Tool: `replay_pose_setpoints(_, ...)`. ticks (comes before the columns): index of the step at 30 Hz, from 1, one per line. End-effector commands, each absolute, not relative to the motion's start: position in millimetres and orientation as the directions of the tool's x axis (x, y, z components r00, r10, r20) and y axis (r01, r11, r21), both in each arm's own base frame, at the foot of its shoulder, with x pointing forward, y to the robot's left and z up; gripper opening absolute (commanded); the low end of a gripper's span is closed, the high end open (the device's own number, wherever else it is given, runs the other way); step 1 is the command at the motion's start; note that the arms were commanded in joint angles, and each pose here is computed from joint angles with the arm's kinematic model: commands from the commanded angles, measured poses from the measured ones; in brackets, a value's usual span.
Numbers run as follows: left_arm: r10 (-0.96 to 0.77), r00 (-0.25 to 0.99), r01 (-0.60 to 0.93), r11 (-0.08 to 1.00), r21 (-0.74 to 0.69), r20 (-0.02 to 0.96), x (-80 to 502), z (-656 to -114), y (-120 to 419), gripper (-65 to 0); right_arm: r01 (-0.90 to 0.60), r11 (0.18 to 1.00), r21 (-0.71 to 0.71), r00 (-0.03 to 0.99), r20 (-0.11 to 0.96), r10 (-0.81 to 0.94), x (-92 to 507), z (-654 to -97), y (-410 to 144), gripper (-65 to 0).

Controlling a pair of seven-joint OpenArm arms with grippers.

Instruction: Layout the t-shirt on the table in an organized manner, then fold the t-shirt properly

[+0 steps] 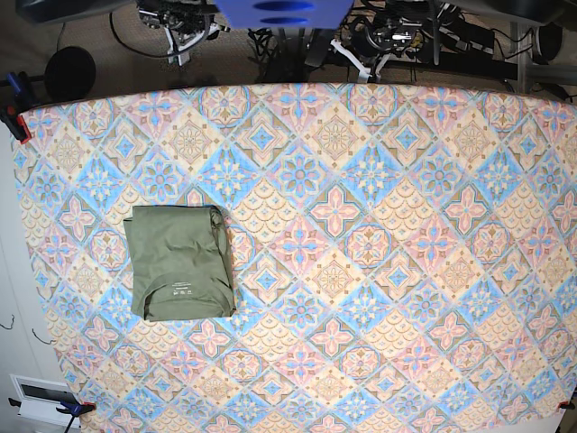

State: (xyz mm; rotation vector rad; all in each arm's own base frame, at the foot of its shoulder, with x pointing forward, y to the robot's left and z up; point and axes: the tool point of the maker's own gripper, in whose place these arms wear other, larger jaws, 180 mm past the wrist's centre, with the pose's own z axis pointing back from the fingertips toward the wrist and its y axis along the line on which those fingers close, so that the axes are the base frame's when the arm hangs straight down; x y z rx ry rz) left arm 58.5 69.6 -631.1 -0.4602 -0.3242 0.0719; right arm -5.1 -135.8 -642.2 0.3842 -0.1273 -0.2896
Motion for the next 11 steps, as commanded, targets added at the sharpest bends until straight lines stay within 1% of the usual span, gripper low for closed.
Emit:
replay_pose_setpoints(1,0.152,0.943,0.000,0.890,-0.456,0.296,58.6,-629.7,68.8,-65.0,0.235,0.881,0.412,0.947,0.109,-0.303,17.6,-640.4,-132.4,-65.0)
replay_pose_setpoints(3,0.153,0.943,-0.001,0.890,-0.457,0.296,58.7,-629.7,68.9,-65.0,0.221,0.879,0.421,0.944,0.133,-0.301,35.2,-639.8,-129.9,-65.0)
replay_pose_setpoints(7,0.156,0.942,-0.004,0.890,-0.457,0.296,59.0,-629.7,69.2,-65.0,0.216,0.878,0.426,0.953,0.105,-0.285,33.1,-640.4,-125.1,-65.0)
replay_pose_setpoints(11,0.156,0.945,-0.007,0.890,-0.457,0.289,54.2,-630.1,69.2,-65.0,0.117,0.877,0.466,0.978,0.102,-0.185,38.4,-639.5,-93.5,-65.0)
